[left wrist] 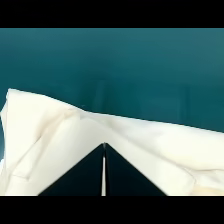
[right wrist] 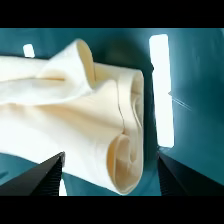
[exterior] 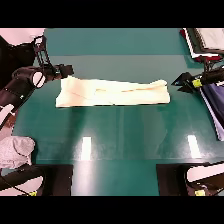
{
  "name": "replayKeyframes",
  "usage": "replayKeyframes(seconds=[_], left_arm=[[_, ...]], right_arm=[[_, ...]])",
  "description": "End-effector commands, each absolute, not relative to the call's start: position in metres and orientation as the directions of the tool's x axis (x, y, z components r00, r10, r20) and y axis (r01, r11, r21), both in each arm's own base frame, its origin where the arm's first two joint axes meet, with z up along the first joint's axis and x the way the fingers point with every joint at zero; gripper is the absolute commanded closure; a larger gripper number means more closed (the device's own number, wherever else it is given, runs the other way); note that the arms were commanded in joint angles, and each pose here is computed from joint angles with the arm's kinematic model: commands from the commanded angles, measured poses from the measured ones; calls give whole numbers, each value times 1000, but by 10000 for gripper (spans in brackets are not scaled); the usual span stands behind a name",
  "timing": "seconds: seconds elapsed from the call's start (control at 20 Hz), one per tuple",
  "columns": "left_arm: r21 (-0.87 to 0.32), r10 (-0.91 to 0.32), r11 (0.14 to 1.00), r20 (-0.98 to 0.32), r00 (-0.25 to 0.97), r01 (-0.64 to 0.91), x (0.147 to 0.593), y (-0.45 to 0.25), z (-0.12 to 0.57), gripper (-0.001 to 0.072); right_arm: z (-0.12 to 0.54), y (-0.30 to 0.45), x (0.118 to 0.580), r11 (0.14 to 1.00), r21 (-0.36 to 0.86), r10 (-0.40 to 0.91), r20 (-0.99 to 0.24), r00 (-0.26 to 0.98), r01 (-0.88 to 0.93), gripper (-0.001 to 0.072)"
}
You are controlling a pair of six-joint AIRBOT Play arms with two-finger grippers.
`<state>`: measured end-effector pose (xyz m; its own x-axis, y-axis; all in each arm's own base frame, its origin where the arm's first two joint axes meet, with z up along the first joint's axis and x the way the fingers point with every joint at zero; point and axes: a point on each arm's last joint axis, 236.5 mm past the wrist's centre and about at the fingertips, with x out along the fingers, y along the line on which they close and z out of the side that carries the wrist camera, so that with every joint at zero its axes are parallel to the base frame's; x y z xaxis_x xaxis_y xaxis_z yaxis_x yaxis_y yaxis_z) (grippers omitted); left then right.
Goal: Fold the shirts.
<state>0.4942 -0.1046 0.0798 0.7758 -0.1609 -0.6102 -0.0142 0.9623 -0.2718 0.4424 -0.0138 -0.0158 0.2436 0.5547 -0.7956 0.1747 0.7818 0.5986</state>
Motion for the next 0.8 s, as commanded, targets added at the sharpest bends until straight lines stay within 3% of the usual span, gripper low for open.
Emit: replayKeyframes(seconds=[0.0,0.25,0.4,0.5,0.6,0.7,0.75], left_arm=[[-305,-183,951,-677,713,-46,480,-110,67,674],[-254,-178,967,-767,617,-37,457,-109,46,674],[-266,-193,963,-785,589,-38,450,-113,41,674],[-281,-217,959,-787,577,-24,448,-118,41,673],[-303,-240,953,-788,567,-18,445,-124,40,673],[-310,-259,951,-789,556,3,443,-128,40,674],[-314,-269,949,-792,548,12,441,-131,39,674]], right_arm=[[-40,-12,430,745,634,613,-773,162,208,53],[-63,23,438,656,726,719,-684,123,206,84],[-76,46,437,658,730,731,-678,76,183,85],[-83,61,438,666,727,730,-681,55,165,138],[-86,72,443,683,720,719,-692,63,125,330],[-84,77,445,691,718,715,-696,69,82,623],[-81,77,445,694,718,715,-696,69,53,693]])
